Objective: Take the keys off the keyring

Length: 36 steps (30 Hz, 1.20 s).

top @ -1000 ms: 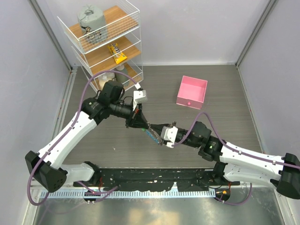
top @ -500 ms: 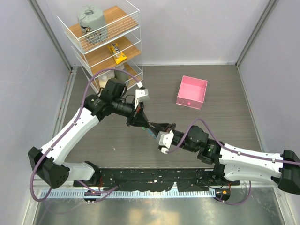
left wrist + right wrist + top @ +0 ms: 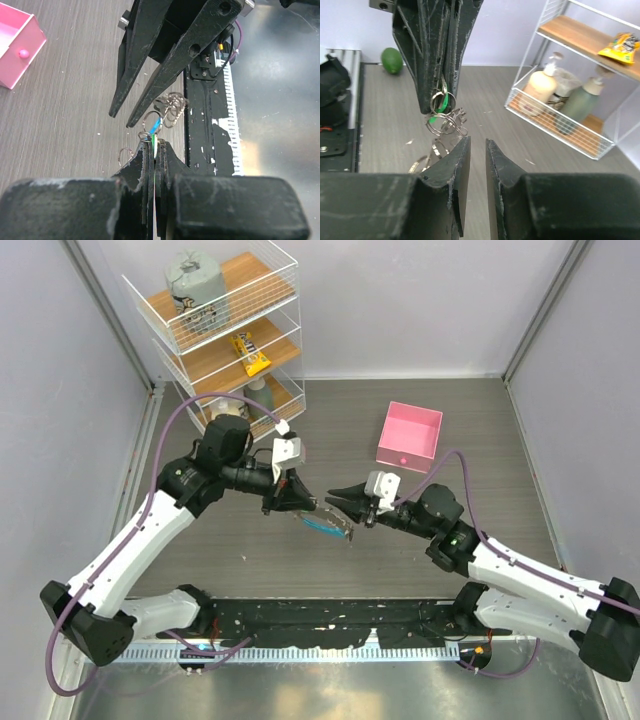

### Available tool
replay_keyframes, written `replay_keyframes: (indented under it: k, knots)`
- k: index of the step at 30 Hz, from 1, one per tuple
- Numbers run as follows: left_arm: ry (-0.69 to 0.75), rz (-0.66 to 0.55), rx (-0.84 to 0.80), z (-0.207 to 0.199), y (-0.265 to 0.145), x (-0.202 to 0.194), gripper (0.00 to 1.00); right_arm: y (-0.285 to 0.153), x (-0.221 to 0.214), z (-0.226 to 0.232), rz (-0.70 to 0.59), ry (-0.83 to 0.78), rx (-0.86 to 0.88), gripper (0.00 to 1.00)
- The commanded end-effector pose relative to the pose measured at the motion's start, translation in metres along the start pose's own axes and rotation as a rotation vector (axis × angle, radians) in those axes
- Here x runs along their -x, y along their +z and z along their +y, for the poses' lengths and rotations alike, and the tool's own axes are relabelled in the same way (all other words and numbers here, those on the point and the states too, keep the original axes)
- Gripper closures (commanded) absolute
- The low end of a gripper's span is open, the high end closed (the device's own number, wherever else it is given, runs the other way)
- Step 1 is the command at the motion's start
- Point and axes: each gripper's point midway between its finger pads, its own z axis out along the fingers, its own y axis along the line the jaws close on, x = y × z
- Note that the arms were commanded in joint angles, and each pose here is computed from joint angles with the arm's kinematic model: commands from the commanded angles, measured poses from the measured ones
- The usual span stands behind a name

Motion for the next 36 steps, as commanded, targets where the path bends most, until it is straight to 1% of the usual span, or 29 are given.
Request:
replay_keyframes:
  k: [1,8,13,23,24,25,26,27,32,36]
  knots:
    - [0.110,-0.071,-0.003,-0.005,-0.005,0.019,1.00,0.007,0.037,0.015,-0.138,0.105,0.112,0.76]
    - [0.125,-0.077,0.007,-0.005,-0.007,0.022,1.00,0.009,0.043,0.024,-0.179,0.133,0.166,0.76]
    - [0.133,-0.083,0.013,-0.005,-0.008,0.025,1.00,0.013,0.037,0.025,-0.154,0.136,0.178,0.78]
    - [0.158,-0.099,0.012,-0.007,-0.011,0.030,1.00,0.017,0.027,0.024,-0.128,0.146,0.178,0.78]
    - [0.158,-0.100,0.011,-0.008,-0.011,0.030,1.00,0.019,0.025,0.025,-0.124,0.148,0.181,0.80]
    - [0.157,-0.099,0.007,-0.008,-0.010,0.030,1.00,0.019,0.027,0.025,-0.127,0.146,0.184,0.85]
    - [0.156,-0.099,0.006,-0.008,-0.009,0.030,1.00,0.019,0.026,0.026,-0.127,0.146,0.190,0.88]
    - [0.154,-0.098,0.007,-0.007,-0.010,0.029,1.00,0.020,0.027,0.027,-0.130,0.145,0.198,0.95]
    - [0.135,-0.089,0.021,-0.003,-0.009,0.028,1.00,0.015,0.032,0.029,-0.154,0.108,0.210,0.95]
    - [0.085,-0.072,0.008,-0.001,-0.005,0.027,1.00,0.012,0.029,0.028,-0.126,0.055,0.206,0.95]
